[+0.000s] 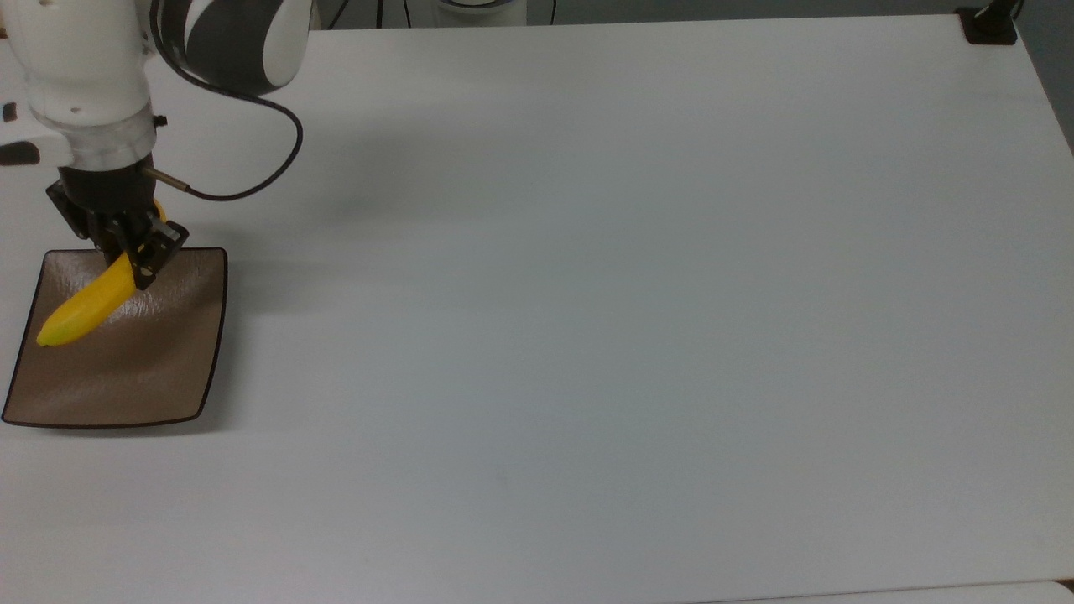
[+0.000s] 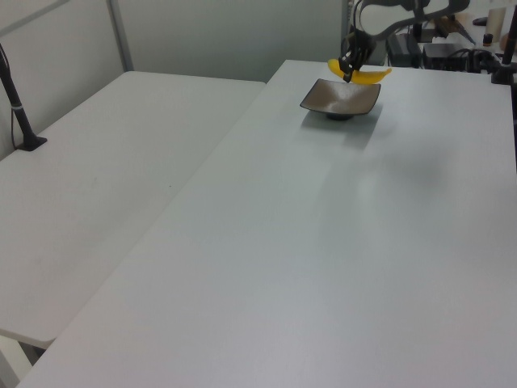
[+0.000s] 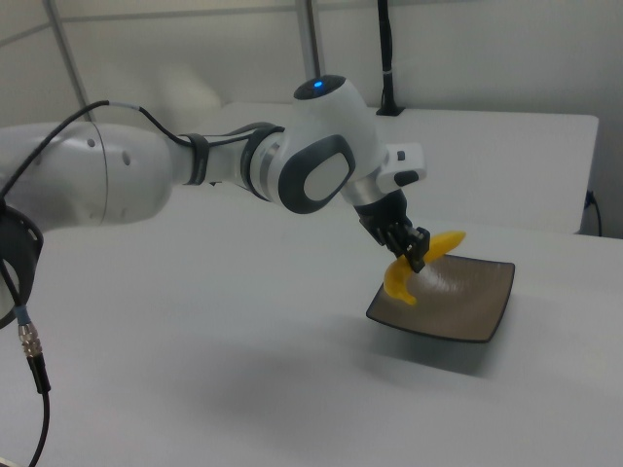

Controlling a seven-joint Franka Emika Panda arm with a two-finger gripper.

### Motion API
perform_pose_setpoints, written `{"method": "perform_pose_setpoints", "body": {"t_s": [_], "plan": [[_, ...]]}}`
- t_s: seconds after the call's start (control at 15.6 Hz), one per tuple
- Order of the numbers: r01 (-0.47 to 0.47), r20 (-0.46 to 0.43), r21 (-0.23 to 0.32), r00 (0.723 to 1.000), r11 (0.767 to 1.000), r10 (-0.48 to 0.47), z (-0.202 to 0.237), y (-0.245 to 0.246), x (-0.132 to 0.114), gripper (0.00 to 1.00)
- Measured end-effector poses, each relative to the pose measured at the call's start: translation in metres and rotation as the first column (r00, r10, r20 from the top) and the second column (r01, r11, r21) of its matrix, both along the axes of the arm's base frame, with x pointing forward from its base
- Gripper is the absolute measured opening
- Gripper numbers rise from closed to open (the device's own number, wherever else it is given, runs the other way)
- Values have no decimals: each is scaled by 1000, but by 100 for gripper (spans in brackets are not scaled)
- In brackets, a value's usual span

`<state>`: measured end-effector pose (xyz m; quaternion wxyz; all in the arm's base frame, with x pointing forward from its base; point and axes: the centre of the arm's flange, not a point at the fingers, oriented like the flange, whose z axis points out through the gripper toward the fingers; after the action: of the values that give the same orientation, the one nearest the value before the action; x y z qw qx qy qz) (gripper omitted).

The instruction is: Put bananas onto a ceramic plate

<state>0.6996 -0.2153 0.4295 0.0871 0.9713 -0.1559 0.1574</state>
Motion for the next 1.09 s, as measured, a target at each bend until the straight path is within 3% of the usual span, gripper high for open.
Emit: {"method": "perform_pose_setpoints", "body": {"t_s": [0.06,0.38,0.51,0.71,1.09], "plan": [[2,5,-1,1000,1000,-2,-7,-1,2,35],[0,6,-2,1000,1000,0,-10,-1,4,87],[-2,8,-3,1000,1000,2,-9,1,5,100],[-9,17,5,1000,1000,9,1,7,6,100],[-16,-127,125,991,992,32,73,37,-30,100]]}}
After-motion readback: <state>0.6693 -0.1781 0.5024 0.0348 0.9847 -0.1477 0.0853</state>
